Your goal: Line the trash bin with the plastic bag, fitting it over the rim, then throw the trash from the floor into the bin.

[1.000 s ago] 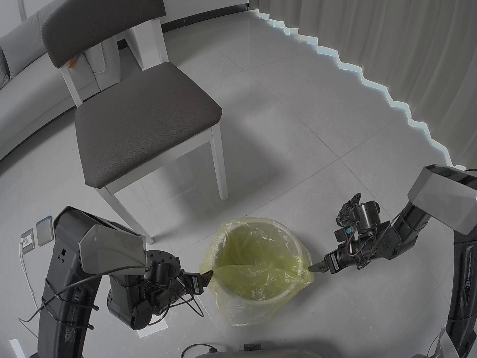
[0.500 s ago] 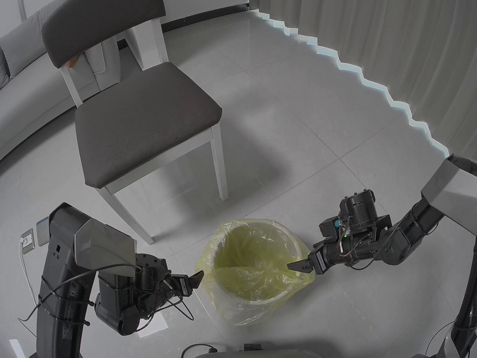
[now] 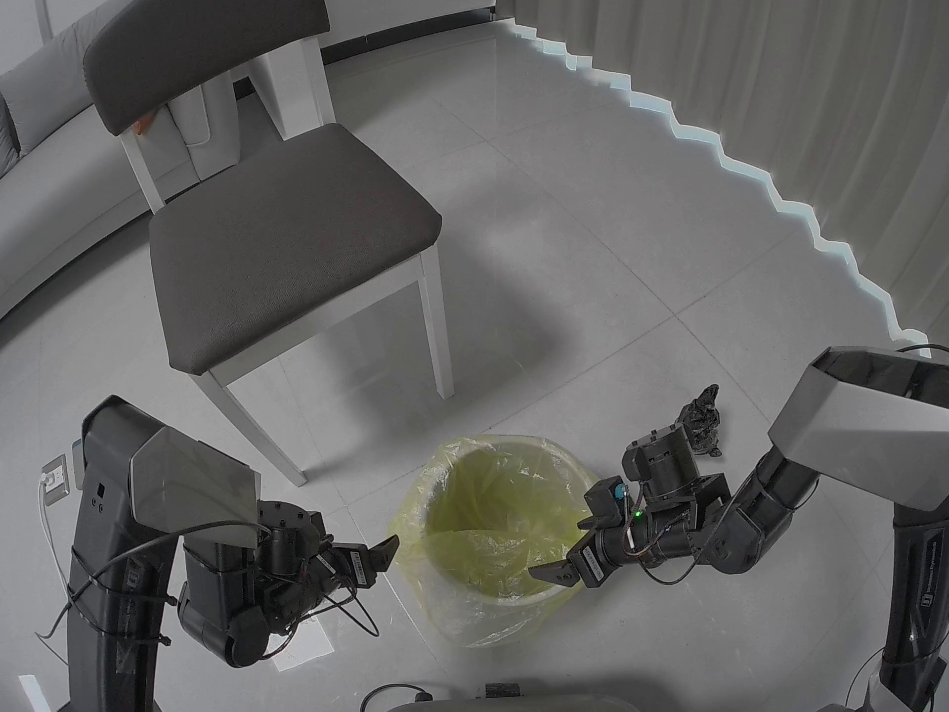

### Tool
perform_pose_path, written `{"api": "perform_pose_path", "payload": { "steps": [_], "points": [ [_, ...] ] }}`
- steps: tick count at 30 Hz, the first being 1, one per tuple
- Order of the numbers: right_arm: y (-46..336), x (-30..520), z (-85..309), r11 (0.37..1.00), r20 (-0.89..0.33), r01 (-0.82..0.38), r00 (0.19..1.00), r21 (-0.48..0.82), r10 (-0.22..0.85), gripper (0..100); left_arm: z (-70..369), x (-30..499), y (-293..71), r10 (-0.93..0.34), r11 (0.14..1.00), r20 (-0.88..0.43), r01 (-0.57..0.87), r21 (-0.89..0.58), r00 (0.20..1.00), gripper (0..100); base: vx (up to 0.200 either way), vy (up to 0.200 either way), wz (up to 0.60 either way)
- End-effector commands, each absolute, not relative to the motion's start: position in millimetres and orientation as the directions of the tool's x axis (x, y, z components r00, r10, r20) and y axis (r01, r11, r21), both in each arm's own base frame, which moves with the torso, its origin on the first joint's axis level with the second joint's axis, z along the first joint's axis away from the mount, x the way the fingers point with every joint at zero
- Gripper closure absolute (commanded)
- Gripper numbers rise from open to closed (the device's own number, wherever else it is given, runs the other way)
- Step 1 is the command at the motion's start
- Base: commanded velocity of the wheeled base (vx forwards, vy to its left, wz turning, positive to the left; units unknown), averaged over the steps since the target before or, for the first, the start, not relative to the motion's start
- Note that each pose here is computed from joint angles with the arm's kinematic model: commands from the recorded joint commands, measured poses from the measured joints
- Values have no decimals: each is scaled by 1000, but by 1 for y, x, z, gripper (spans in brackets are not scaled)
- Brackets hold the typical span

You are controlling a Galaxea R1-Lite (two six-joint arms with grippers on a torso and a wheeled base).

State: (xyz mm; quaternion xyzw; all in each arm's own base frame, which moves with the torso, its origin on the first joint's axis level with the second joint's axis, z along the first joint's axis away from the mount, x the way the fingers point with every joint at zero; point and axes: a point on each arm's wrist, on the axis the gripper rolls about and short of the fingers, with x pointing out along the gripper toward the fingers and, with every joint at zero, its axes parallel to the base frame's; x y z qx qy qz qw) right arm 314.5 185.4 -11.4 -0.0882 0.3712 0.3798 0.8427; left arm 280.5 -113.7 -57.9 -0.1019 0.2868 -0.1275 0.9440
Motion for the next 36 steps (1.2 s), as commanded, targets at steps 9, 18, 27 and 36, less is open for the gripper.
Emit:
{"api": "perform_pose_path", "payload": {
  "steps": [9, 18, 27, 36],
  "points": [
    [189, 311, -30, 683, -717, -719, 406, 133, 567, 100, -48, 282, -115, -307, 942, -478, 193, -273, 823, 0, 0, 0, 0],
    [191, 283, -31, 650, -720, -748, 377, 134, 582, 100, -50, 280, -116, -310, 942, -487, 196, -271, 816, 0, 0, 0, 0],
    [210, 256, -48, 588, -736, -796, 310, 144, 601, 100, -46, 279, -128, -344, 932, -467, 237, -274, 814, 0, 0, 0, 0],
    [219, 258, -68, 577, -759, -803, 281, 149, 587, 100, -41, 276, -138, -376, 921, -449, 273, -278, 811, 0, 0, 0, 0]
  ]
}}
